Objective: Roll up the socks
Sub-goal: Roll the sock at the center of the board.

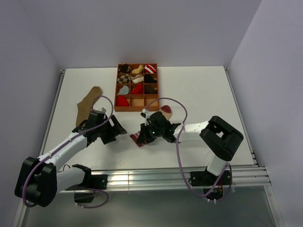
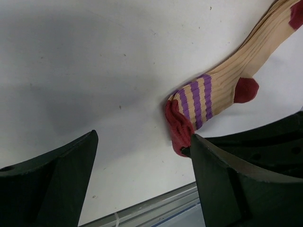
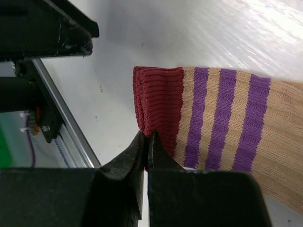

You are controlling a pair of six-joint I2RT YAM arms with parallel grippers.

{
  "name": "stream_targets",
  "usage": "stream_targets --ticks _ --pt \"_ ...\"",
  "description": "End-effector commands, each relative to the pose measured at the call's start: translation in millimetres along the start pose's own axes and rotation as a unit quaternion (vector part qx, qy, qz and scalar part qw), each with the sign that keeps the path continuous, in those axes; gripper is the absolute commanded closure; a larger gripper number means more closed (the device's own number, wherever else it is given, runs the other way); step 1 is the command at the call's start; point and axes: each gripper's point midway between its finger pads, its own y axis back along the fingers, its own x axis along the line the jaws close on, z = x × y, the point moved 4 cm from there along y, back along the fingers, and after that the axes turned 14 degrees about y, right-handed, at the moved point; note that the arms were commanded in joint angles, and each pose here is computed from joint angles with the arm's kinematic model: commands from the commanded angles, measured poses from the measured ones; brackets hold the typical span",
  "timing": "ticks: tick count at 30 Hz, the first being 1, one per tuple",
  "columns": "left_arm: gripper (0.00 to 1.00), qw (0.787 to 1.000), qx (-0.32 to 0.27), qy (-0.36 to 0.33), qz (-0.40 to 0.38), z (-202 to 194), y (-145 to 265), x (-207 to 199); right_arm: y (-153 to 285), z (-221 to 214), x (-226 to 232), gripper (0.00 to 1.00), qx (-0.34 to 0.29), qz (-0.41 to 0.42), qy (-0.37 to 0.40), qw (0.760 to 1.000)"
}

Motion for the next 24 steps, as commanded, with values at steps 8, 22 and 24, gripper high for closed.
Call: stream_targets --ticks 8,22,24 --pt "0.21 1.000 0.014 -0.012 -0.008 -10 -16 -7 1 -12 -22 1.00 -0.030 0.071 -0.122 0.990" --pt "0.27 0.997 0.069 -0.043 0.017 -44 -49 3 4 -41 -47 1.00 -0.028 0.091 -0.224 0.970" --pt "0.29 0.996 0.071 -0.047 0.019 -47 -54 3 4 -43 -48 1.00 -0.025 0.090 -0.226 0.970"
